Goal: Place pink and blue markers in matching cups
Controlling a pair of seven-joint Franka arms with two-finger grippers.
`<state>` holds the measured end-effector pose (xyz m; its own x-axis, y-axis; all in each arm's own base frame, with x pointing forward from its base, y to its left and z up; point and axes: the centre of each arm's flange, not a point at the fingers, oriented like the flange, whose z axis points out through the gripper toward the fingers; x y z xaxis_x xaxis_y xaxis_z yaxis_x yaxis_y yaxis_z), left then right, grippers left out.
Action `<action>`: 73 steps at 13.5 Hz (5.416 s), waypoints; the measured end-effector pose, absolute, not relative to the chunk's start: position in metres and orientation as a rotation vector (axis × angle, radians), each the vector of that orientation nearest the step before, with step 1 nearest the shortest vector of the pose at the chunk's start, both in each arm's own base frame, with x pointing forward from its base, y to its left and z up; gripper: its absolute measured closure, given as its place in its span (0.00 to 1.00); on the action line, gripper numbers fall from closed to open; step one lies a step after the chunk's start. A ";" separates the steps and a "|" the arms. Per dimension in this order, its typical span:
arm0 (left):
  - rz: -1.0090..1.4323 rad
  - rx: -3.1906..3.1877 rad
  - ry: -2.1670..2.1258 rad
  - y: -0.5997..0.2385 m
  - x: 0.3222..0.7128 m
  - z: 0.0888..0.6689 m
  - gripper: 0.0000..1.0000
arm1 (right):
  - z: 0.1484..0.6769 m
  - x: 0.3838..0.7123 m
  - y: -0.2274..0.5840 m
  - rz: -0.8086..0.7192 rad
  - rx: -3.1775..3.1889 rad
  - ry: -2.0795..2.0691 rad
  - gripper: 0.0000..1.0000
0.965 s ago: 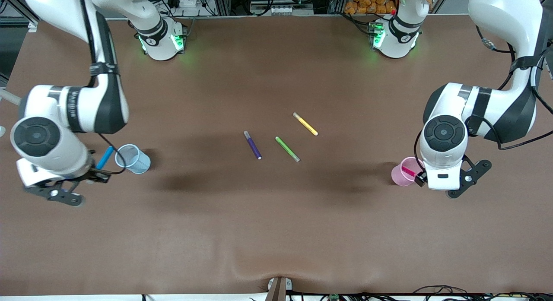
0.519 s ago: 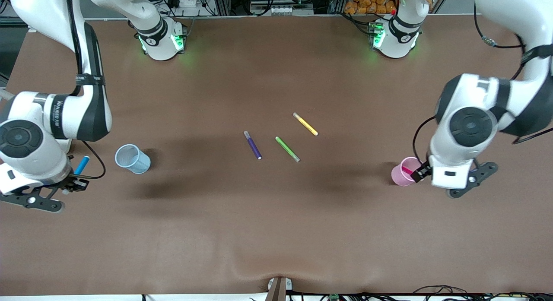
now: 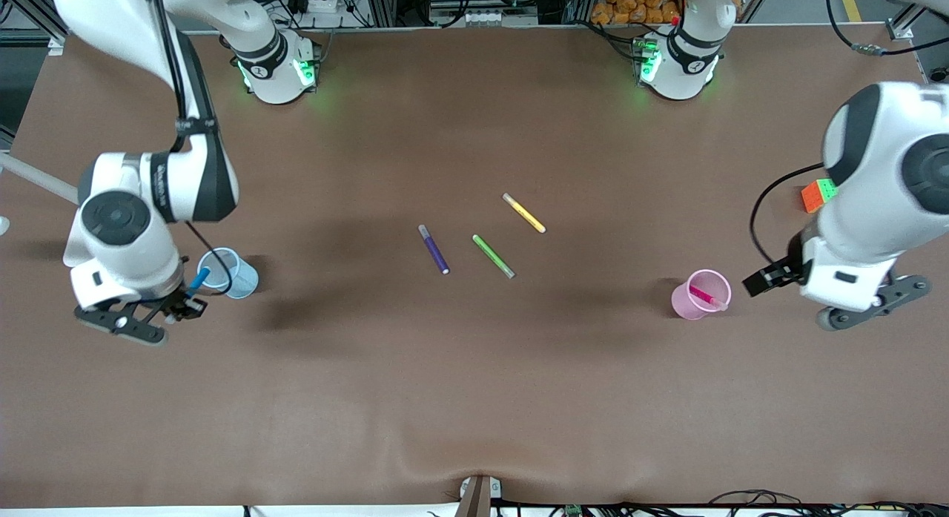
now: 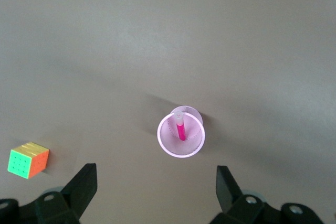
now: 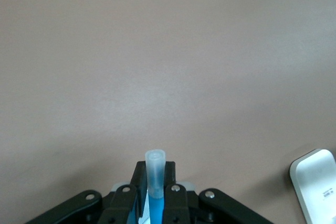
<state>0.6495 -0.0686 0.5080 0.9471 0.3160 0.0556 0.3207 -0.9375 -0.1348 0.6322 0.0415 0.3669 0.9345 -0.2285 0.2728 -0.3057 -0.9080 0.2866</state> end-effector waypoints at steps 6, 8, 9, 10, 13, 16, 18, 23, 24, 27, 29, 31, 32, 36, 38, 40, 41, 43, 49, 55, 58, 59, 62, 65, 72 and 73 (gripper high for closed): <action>-0.086 -3.038 -0.179 -0.015 0.632 0.566 0.00 | 0.330 0.578 0.060 0.515 2.648 -0.358 0.83; -0.066 -3.025 -0.116 -0.017 0.619 0.585 0.00 | 0.314 0.567 0.061 0.566 2.595 -0.350 0.83; -0.044 -3.020 -0.086 -0.015 0.612 0.593 0.00 | 0.310 0.564 0.061 0.583 2.578 -0.345 0.83; -0.024 -3.028 -0.065 -0.009 0.607 0.599 0.00 | 0.309 0.563 0.062 0.593 2.572 -0.342 0.83; -0.020 -3.075 -0.064 0.013 0.595 0.620 0.00 | 0.310 0.564 0.064 0.624 2.586 -0.356 0.83; -0.022 -3.067 -0.071 0.013 0.577 0.642 0.00 | 0.306 0.562 0.065 0.636 2.591 -0.405 0.83; -0.015 -3.084 -0.070 0.007 0.568 0.652 0.00 | 0.301 0.561 0.066 0.635 2.597 -0.409 0.83; 0.030 -3.104 -0.087 0.006 0.553 0.663 0.00 | 0.282 0.553 0.065 0.611 2.614 -0.412 0.83; 0.034 -3.107 -0.090 0.007 0.550 0.665 0.00 | 0.280 0.552 0.064 0.605 2.612 -0.415 0.79; 0.047 -3.103 -0.093 0.005 0.543 0.670 0.00 | 0.279 0.553 0.052 0.591 2.604 -0.388 0.60; 0.053 -3.102 -0.094 0.005 0.542 0.671 0.00 | 0.286 0.560 0.049 0.605 2.601 -0.372 0.38; 0.054 -3.102 -0.094 0.005 0.542 0.671 0.00 | 0.297 0.568 0.045 0.622 2.588 -0.366 0.18; 0.054 -3.102 -0.094 0.005 0.542 0.671 0.00 | 0.302 0.573 0.038 0.615 2.579 -0.380 0.07; 0.053 -3.102 -0.098 0.006 0.541 0.671 0.00 | 0.346 0.598 0.025 0.362 2.650 -0.580 0.00; 0.057 -3.102 -0.093 0.005 0.541 0.670 0.00 | 0.402 0.621 0.026 0.121 2.771 -0.637 0.00; 0.059 -3.102 -0.087 0.003 0.541 0.670 0.00 | 0.454 0.639 0.009 -0.072 2.843 -0.680 0.00; 0.061 -3.103 -0.081 0.001 0.541 0.670 0.00 | 0.469 0.645 -0.002 -0.145 2.871 -0.697 0.00; 0.069 -3.102 -0.065 -0.005 0.541 0.668 0.00 | 0.480 0.652 -0.017 -0.250 2.937 -0.691 0.00; 0.064 -3.111 -0.027 -0.021 0.528 0.674 0.00 | 0.539 0.647 -0.054 -0.335 3.208 -0.357 0.00; 0.052 -3.125 -0.038 -0.012 0.504 0.683 0.00 | 0.580 0.632 -0.058 -0.328 3.192 -0.285 0.00; 0.049 -3.134 -0.044 -0.007 0.499 0.685 0.00 | 0.598 0.622 -0.050 -0.319 3.196 -0.254 0.00; 0.054 -3.134 -0.042 -0.007 0.498 0.684 0.00 | 0.601 0.621 -0.049 -0.313 3.198 -0.250 0.00; 0.068 -3.132 -0.032 -0.011 0.499 0.680 0.00 | 0.609 0.620 -0.048 -0.286 3.196 -0.246 0.00; 0.063 -3.131 -0.016 -0.017 0.499 0.679 0.00 | 0.623 0.617 -0.037 -0.257 3.204 -0.209 0.00; 0.064 -3.118 0.015 -0.050 0.500 0.665 0.00 | 0.663 0.580 -0.038 -0.196 3.230 -0.114 0.00; 0.069 -3.117 0.016 -0.052 0.500 0.664 0.00 | 0.660 0.575 -0.039 -0.198 3.229 -0.114 0.00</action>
<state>0.4997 -0.0523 0.6638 0.9990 -0.0097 -0.0442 -0.0107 -0.9997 -0.0238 0.5747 -0.0393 0.6602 0.9901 -0.0641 -0.1248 -0.0757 -0.9930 -0.0911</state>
